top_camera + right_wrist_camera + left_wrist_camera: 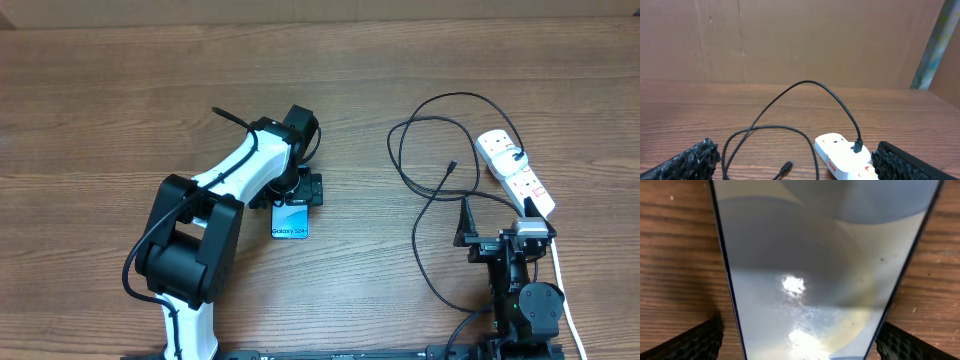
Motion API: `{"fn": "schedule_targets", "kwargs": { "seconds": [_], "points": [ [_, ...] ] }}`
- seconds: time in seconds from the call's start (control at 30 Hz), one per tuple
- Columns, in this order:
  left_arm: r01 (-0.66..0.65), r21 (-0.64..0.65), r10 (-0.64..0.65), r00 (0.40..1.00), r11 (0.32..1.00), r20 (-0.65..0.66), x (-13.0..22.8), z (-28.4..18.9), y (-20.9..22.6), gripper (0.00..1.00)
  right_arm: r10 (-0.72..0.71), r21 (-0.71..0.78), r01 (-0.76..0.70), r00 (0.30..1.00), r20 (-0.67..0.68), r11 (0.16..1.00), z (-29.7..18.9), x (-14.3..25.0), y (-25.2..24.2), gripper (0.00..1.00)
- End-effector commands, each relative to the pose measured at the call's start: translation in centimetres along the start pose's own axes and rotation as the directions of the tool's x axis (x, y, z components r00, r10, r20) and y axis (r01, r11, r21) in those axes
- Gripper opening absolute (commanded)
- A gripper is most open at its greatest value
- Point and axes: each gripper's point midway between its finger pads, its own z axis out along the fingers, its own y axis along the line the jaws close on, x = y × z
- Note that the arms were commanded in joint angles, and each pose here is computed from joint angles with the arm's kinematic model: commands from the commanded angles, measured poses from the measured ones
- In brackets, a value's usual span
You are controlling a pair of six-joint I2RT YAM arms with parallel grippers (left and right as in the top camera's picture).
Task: Plug charger to phone and switch on socket
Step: 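Close the left gripper on the smartphone's bottom end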
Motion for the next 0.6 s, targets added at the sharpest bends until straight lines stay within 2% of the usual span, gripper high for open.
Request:
{"fn": "schedule_targets", "kwargs": {
  "seconds": [0.0,0.37,0.57],
  "points": [
    [0.02,-0.022,-0.02,1.0,1.0,0.001,-0.11,0.87,0.23,1.0,-0.005,-0.004,0.005,1.0,0.003,1.0,0.01,0.2,0.11,1.0],
    [-0.006,-0.022,0.005,1.0,1.0,-0.005,0.02,0.9,0.24,1.0,-0.005,-0.004,0.005,1.0,0.003,1.0,0.01,0.2,0.12,1.0],
    [-0.005,-0.007,0.005,1.0,1.0,-0.013,0.16,0.97,-0.01,0.94,-0.005,-0.004,0.005,1.0,0.003,1.0,0.01,0.2,0.11,1.0]
  ]
}}
